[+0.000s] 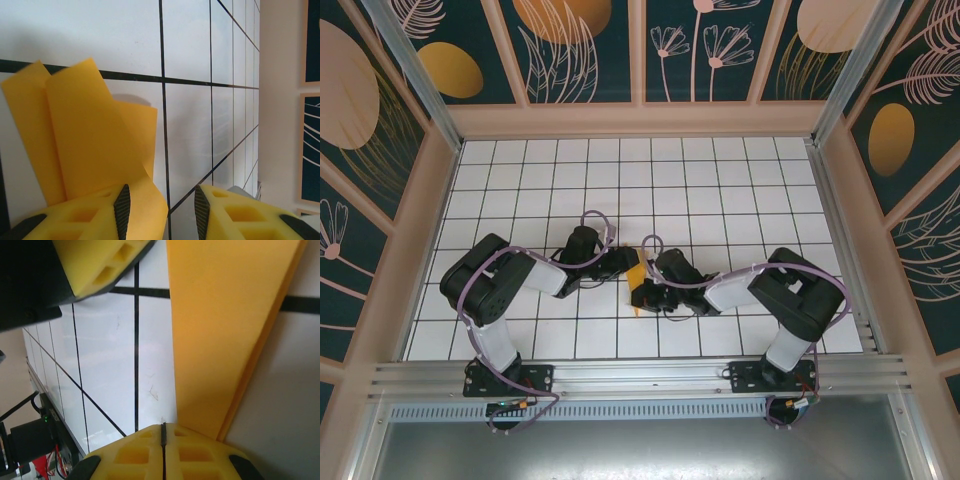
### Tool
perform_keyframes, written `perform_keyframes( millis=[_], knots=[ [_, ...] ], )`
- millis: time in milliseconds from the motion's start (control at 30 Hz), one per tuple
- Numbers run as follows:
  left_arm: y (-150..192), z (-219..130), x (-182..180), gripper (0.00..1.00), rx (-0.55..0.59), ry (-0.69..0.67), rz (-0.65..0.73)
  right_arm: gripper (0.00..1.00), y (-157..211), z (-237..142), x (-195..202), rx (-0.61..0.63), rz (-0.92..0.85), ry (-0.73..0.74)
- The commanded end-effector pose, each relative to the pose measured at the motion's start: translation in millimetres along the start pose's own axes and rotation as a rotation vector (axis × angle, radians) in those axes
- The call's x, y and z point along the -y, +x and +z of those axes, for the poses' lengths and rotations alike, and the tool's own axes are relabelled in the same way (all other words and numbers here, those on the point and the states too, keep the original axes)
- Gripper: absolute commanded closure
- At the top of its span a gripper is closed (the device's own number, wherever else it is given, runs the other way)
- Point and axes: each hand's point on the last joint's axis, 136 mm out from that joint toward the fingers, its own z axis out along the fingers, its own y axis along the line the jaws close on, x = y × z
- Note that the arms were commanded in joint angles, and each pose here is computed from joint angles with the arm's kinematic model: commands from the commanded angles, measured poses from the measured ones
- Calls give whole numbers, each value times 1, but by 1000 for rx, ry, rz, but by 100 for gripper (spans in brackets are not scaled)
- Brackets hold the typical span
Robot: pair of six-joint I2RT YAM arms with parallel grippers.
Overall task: Fold a paper plane with a square sheet of paper (pick it up from the middle)
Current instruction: Fold the wing for the fifth time at the center of the table.
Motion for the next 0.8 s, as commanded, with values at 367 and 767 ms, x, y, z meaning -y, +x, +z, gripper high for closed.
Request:
perform_keyframes(
  millis=[367, 767],
  knots=[
    [20, 3, -56, 64, -53, -205, -67, 92, 29, 3, 32, -76, 4, 131],
    [18, 4, -60, 64, -52, -232, -67, 96, 33, 1, 37, -123, -23, 144]
  ],
)
